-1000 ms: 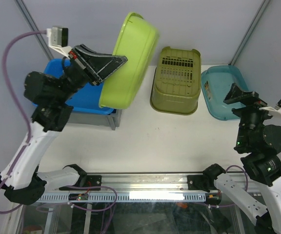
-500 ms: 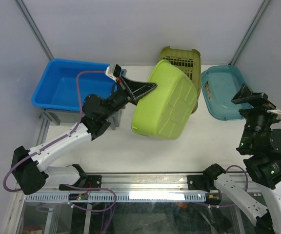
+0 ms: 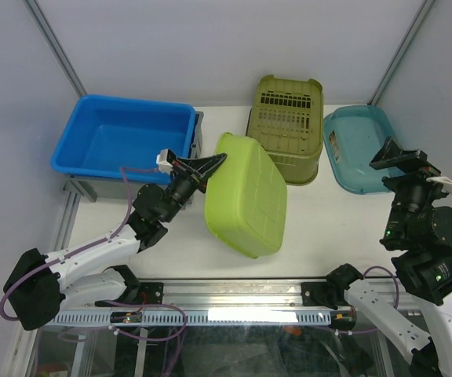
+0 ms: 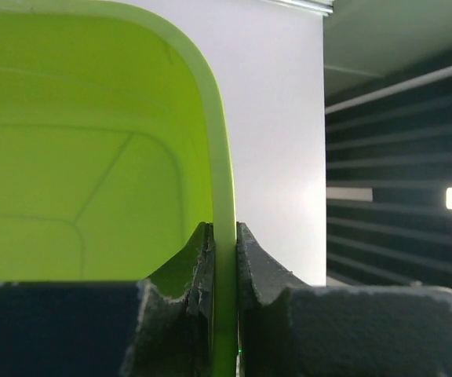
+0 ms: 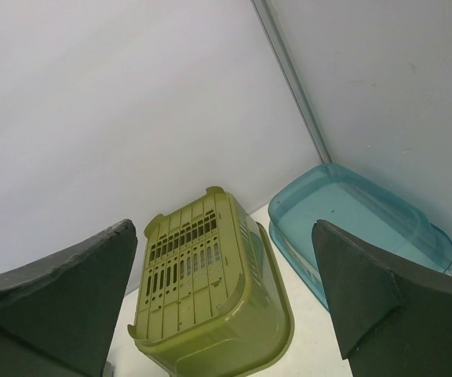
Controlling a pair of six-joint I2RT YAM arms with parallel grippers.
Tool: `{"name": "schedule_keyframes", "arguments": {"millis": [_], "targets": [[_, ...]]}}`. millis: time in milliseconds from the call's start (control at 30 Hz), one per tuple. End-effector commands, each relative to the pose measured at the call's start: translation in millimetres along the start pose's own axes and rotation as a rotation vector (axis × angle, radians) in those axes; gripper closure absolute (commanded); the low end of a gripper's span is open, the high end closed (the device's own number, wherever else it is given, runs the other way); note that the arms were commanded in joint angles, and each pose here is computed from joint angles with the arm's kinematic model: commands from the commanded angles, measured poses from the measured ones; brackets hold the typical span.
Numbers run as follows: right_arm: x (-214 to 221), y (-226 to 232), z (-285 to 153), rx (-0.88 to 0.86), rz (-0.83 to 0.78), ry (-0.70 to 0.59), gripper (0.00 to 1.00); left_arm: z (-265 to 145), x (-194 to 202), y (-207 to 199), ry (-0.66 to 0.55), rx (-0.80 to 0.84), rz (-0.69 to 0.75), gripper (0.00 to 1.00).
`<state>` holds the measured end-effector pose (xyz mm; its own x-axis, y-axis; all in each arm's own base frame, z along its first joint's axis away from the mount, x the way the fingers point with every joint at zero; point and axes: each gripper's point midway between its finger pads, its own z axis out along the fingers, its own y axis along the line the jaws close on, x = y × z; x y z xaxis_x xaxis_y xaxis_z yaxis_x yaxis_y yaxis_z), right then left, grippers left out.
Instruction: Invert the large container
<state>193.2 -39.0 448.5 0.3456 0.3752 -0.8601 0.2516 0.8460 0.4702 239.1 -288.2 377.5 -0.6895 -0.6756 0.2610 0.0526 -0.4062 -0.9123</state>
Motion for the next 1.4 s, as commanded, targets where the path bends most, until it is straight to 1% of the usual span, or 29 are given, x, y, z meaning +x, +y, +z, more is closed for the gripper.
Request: {"name": "schedule_keyframes", "arguments": {"millis": [0, 33, 200, 333, 367, 467, 567, 700, 800, 1000, 1133, 1267, 1300, 1367], "targets": [[1.0, 6.9, -0.6, -0.026, 0.023, 0.022, 0.02, -9.8, -9.4, -29.2, -0.046, 0.098, -0.134, 1.0], [3.0, 6.9, -0.9, -0.026, 0.019, 0.032, 0.02, -10.8, -11.4, -22.1, -0.053, 0.074, -0.135, 0.99], [7.9, 5.8, -3.4, -0.028, 0.023, 0.057, 0.02, -14.3, -22.2, 17.6, -0.1, -0.065, -0.121, 0.68], [9.7, 5.4, -5.1, -0.033, 0.032, 0.066, 0.03, -17.7, -26.1, 49.8, -0.113, -0.182, -0.092, 0.32], [10.8, 5.5, -5.4, -0.035, 0.033, 0.07, 0.03, -18.1, -26.5, 55.6, -0.111, -0.199, -0.083, 0.26], [16.1, 7.1, -5.7, -0.043, 0.031, 0.087, 0.03, -17.0, -23.9, 69.9, -0.088, -0.244, -0.04, 0.15], [24.2, 9.6, -5.1, -0.049, 0.024, 0.112, 0.03, -12.2, -17.8, 90.0, -0.049, -0.34, 0.033, 0.1], [33.2, 12.1, -4.6, -0.055, 0.013, 0.139, 0.03, -7.4, -6.5, 119.8, 0.038, -0.477, 0.125, 0.1], [36.2, 12.9, -4.7, -0.058, 0.016, 0.146, 0.03, -5.4, -0.2, 138.0, 0.095, -0.532, 0.154, 0.1], [46.4, 13.4, -5.1, -0.064, 0.014, 0.166, 0.03, 5.5, 12.8, 164.2, 0.218, -0.603, 0.24, 0.06], [54.8, 13.4, -4.9, -0.068, -0.02, 0.189, 0.04, 4.6, 9.5, 182.2, 0.239, -0.674, 0.3, 0.02], [67.3, 13.2, -5.1, -0.071, -0.071, 0.231, 0.03, -3.0, -7.9, 205.4, 0.228, -0.8, 0.441, 0.01], [70.4, 13.5, -5.6, -0.074, -0.078, 0.241, 0.03, -6.8, -12.6, 215.3, 0.233, -0.839, 0.47, 0.01], [76.1, 14.2, -6.6, -0.081, -0.078, 0.257, 0.03, -9.9, -14.2, 222.1, 0.261, -0.871, 0.514, 0.01]]}}
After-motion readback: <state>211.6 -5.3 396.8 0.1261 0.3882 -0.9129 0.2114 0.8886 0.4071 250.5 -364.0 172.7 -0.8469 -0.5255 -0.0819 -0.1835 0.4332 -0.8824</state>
